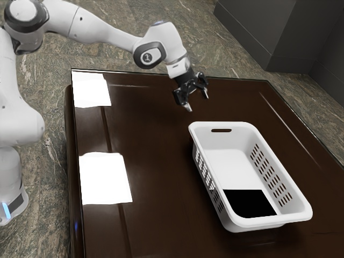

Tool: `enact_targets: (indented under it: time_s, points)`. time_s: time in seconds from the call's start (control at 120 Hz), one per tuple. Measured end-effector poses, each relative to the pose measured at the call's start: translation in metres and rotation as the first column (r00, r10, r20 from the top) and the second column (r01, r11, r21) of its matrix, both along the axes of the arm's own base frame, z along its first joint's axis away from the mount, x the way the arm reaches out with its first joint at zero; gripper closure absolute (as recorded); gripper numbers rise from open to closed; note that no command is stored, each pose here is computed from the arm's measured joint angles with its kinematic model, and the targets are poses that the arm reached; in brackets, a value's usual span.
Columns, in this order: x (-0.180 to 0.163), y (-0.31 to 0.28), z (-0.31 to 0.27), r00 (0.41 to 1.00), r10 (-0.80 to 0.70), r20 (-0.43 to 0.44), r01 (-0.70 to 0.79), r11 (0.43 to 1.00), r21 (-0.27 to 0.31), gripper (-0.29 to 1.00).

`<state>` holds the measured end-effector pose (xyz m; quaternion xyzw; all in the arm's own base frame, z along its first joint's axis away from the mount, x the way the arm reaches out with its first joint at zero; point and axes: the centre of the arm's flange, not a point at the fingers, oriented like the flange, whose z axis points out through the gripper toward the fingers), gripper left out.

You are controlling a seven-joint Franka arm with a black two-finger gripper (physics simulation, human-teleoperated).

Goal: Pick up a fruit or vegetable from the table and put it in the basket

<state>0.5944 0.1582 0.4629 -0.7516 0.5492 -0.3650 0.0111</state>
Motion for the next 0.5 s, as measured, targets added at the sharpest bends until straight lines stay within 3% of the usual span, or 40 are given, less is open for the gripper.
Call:
enact_targets:
  time_s: [0.083, 0.283, 0.5]
  points:
    - [0.010, -0.024, 0.007, 0.987, -0.134, 0.090, 0.131, 0.991, 0.039, 0.00]
    - [0.012, -0.025, -0.024, 0.948, -0.314, 0.051, 0.302, 0.939, 0.166, 0.00]
    - [0.029, -0.023, -0.035, 0.920, -0.390, 0.047, 0.376, 0.910, 0.176, 0.00]
